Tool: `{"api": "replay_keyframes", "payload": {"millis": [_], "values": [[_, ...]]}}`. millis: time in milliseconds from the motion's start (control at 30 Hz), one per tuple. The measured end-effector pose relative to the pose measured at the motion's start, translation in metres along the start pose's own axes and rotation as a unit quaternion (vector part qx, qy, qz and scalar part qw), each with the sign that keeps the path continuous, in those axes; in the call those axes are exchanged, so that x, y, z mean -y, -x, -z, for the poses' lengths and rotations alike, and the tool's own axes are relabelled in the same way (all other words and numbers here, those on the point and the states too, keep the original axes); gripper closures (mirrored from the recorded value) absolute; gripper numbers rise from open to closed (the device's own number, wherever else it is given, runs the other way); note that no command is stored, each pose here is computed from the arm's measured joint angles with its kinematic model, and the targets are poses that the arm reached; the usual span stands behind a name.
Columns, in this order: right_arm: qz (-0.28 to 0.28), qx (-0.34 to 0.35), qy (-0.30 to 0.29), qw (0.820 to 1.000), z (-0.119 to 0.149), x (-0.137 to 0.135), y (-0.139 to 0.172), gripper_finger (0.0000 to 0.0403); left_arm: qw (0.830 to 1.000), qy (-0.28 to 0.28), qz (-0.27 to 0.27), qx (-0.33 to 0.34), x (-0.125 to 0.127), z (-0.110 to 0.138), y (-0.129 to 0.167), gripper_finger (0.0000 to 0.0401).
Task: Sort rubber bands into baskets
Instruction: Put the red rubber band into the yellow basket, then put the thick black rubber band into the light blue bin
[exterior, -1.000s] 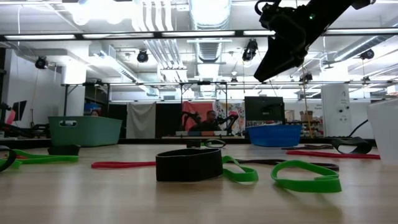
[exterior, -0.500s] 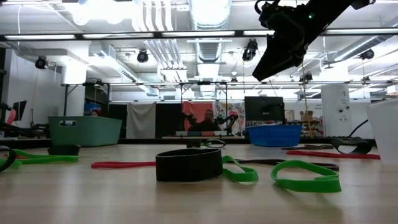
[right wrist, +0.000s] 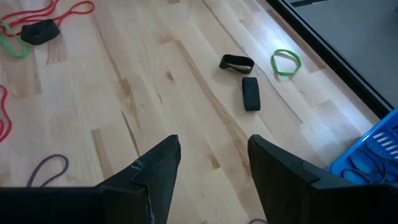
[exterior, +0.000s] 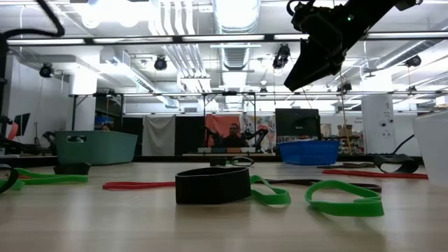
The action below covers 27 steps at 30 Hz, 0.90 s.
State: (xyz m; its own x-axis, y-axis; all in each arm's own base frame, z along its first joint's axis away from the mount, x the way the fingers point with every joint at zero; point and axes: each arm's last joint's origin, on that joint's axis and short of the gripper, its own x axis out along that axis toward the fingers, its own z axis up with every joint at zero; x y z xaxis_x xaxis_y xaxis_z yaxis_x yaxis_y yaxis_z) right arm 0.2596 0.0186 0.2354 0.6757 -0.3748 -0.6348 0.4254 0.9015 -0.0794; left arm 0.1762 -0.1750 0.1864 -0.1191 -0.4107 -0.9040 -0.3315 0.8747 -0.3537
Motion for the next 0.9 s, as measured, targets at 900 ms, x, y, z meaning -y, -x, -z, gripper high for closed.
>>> {"api": "replay_keyframes", "payload": {"millis": [900], "values": [[-0.003, 0.008, 0.004, 1.0, -0.001, -0.001, 0.0, 0.0218, 0.961, -0.122, -0.13, 0.21, 0.001, -0.038, 0.042, 0.0296]]}}
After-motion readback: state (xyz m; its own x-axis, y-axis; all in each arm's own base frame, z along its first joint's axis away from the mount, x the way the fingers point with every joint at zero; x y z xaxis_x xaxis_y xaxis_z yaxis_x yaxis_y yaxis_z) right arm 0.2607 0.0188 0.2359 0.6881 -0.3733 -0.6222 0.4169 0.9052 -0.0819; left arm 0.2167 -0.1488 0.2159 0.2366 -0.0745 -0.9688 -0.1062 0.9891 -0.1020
